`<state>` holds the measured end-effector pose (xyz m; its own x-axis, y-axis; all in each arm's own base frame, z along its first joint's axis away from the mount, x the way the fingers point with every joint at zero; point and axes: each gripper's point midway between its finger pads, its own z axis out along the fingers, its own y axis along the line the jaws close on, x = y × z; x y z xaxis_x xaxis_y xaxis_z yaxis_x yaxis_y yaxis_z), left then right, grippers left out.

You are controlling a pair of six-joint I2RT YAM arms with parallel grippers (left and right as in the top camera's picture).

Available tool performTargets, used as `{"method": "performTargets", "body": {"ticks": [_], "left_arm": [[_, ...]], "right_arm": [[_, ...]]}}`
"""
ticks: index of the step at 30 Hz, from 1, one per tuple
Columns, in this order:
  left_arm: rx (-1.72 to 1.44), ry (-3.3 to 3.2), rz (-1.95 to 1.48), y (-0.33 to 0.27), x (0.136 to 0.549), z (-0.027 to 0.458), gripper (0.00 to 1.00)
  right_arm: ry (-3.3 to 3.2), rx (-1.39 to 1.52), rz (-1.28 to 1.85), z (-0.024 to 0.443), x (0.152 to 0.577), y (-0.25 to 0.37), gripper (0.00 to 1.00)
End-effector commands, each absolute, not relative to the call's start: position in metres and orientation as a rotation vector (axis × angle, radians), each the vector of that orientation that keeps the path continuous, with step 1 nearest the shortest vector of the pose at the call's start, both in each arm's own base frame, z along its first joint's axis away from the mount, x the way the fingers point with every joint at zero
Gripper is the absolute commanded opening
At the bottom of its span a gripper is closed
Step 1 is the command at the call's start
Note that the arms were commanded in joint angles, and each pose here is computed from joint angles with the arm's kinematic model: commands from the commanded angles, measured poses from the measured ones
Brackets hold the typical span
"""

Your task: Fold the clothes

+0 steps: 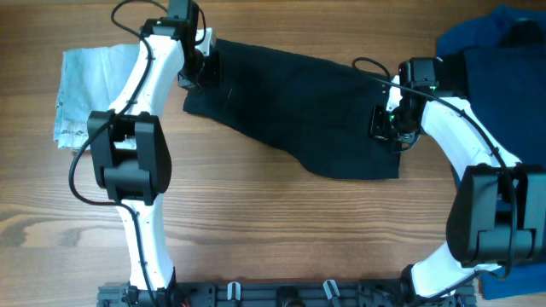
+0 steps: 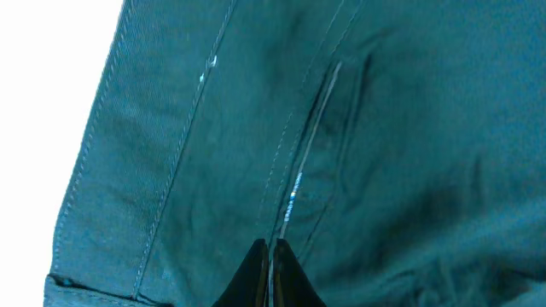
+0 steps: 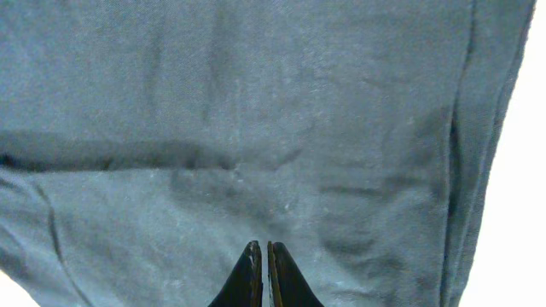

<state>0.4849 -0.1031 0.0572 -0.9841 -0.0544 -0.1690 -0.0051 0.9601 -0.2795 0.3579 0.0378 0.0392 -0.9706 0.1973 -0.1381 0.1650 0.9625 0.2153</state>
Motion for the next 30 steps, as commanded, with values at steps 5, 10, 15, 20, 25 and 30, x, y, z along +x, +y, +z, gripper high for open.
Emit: {"method": "performTargets", "body": {"ticks": [5, 10, 15, 20, 25, 30], "left_arm": [[-0.074, 3.071, -0.418, -0.100, 0.448, 0.009, 0.04], [-0.087, 3.079, -0.417, -0.100, 0.446, 0.006, 0.04], [-0.084, 3.069, -0.418, -0.100, 0.448, 0.006, 0.04], [-0.084, 3.068, -0.419, -0.100, 0.448, 0.006, 0.05], [-0.084, 3.068, -0.419, -0.100, 0.448, 0.006, 0.06], [-0.097, 3.069, -0.418, -0.100, 0.448, 0.006, 0.04]], "right_arm": [[2.963, 0.313, 0.182, 0.031, 0.356, 0.024, 0.09], [2.987, 0.352, 0.071, 0.021, 0.345, 0.011, 0.10], [2.913, 0.373, -0.081, 0.012, 0.355, -0.008, 0.17], [2.869, 0.458, -0.080, 0.003, 0.367, -0.022, 0.56], [2.942, 0.501, -0.082, -0.027, 0.358, -0.027, 0.61], [2.969, 0.503, -0.064, -0.051, 0.359, -0.025, 0.04]]}}
